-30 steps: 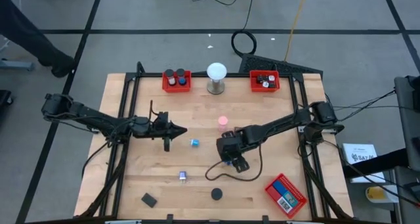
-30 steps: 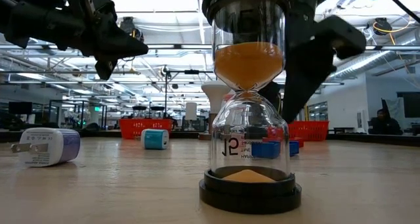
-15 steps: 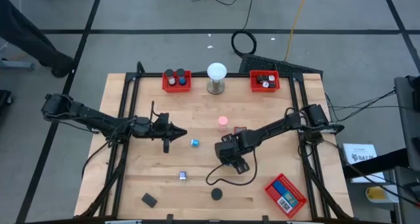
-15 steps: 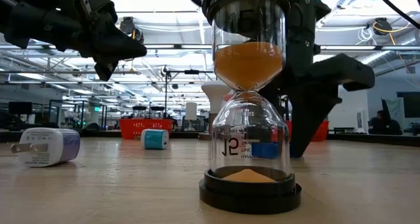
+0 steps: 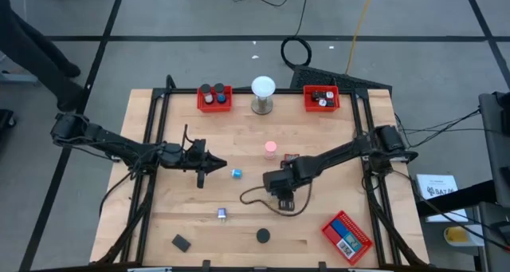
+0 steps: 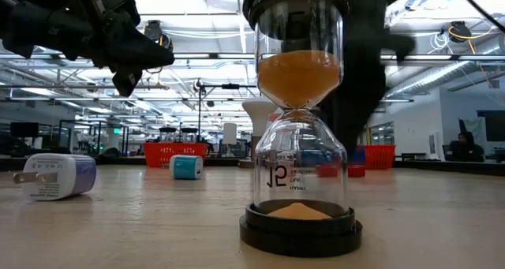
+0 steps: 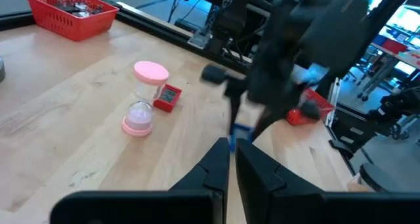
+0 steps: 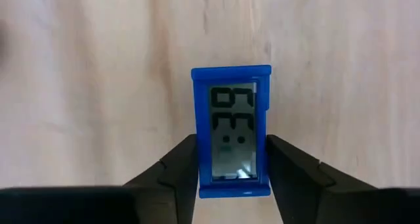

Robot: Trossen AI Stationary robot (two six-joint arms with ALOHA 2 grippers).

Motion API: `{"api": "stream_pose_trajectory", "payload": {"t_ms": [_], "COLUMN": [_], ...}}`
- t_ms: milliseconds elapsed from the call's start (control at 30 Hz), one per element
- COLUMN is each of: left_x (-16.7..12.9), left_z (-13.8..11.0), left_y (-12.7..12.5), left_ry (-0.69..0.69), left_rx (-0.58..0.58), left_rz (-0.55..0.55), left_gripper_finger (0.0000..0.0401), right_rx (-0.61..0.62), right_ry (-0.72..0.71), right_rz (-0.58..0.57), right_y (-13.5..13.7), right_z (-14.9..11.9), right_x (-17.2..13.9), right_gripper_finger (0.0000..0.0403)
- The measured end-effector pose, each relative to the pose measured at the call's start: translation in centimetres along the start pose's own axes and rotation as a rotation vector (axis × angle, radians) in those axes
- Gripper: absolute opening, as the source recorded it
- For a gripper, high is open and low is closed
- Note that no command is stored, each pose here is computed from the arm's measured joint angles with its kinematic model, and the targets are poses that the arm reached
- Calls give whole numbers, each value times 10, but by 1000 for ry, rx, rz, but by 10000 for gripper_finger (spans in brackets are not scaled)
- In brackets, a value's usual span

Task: Pick & Place Office items
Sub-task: Put the blue digital clock into the bottom right red bin

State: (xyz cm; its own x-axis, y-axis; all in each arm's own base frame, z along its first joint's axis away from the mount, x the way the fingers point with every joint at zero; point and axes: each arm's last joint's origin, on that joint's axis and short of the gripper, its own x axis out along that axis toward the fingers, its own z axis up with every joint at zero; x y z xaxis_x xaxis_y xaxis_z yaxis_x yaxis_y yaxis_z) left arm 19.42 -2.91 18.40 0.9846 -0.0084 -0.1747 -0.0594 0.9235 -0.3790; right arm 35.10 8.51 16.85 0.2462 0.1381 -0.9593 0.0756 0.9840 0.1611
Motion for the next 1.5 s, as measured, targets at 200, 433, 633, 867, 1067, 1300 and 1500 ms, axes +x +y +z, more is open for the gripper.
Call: {"api": "stream_pose_trajectory", "payload": {"t_ms": [200,433,633,867,1067,1300,1500], "left_x": [0,0,0,0,0,0,0], "left_z": [0,1,1,1,1,1,1], "left_y": [0,1,1,1,2,2,2], "left_ry": [-1,-8,-8,-8,-11,-15,-14], "left_rx": [-6,-42,-47,-52,-49,-53,-55], "left_rz": [0,9,10,11,20,27,27], "left_gripper_finger": [26,26,26,26,26,26,26], "right_rx": [333,614,722,864,857,857,837], "right_ry": [-68,-3,117,165,164,158,153], "right_rz": [44,44,30,-65,-45,-45,8], "right_y": [30,92,140,153,146,138,140], "right_z": [-21,-82,-135,-176,-188,-191,-191], "right_x": [-58,-93,-90,-82,-55,-42,-36], "right_gripper_finger": [151,144,149,149,148,155,158]}}
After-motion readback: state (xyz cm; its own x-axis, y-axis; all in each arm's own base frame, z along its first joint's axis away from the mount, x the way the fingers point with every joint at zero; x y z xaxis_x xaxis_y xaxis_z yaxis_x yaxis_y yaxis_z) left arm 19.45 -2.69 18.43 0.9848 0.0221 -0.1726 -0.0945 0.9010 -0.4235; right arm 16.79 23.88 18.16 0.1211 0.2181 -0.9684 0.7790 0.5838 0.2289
